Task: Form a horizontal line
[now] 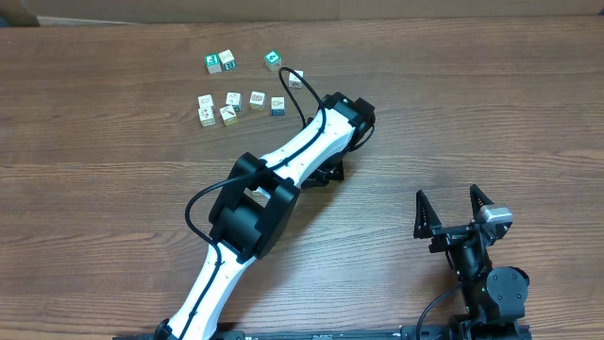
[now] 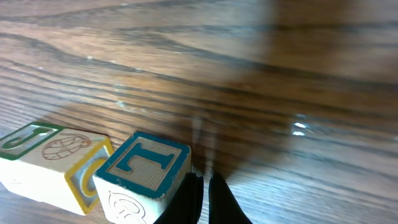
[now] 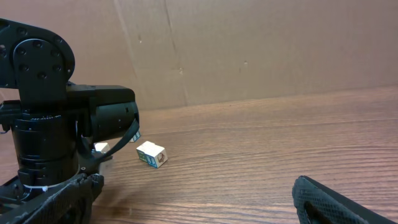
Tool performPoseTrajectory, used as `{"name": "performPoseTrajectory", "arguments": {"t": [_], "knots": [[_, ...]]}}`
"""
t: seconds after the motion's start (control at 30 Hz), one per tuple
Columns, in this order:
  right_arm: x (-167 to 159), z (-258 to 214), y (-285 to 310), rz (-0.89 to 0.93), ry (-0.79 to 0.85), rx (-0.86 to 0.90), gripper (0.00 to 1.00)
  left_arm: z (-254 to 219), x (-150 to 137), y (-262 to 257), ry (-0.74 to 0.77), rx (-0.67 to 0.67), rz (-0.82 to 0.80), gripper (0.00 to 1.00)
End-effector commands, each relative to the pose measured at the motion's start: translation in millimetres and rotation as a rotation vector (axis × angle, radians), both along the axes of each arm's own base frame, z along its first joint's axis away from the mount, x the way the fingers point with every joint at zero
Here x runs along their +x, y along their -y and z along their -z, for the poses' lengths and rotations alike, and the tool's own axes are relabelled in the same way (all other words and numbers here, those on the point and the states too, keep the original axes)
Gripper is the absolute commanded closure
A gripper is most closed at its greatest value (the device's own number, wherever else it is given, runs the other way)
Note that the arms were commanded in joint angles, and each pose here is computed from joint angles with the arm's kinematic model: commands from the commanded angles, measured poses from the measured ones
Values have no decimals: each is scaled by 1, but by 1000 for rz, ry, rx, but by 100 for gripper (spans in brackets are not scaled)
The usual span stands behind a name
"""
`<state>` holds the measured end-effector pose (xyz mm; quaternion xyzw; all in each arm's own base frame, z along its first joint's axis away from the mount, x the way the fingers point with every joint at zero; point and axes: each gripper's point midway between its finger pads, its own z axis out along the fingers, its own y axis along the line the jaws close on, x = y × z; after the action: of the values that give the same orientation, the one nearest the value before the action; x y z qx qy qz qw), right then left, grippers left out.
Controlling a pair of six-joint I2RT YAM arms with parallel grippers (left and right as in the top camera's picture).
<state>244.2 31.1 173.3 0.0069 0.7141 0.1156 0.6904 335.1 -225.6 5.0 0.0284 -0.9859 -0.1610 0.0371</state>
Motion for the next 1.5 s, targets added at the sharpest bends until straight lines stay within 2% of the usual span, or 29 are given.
{"name": "performPoseTrajectory", "arguments": {"t": [0.0,0.8,1.1,1.33,1.47], "knots": [[0,2,2,10,3,-4,0,2,4,-12,19,35,-59,96],[0,2,2,10,3,-4,0,3,3,-18,26,54,-113,96],[0,2,2,10,3,-4,0,10,35,-12,110,-30,-104,96],[0,2,2,10,3,-4,0,12,49,-29,112,-65,-170,96],[0,2,2,10,3,-4,0,15,60,-27,114,-118,-140,96]]}}
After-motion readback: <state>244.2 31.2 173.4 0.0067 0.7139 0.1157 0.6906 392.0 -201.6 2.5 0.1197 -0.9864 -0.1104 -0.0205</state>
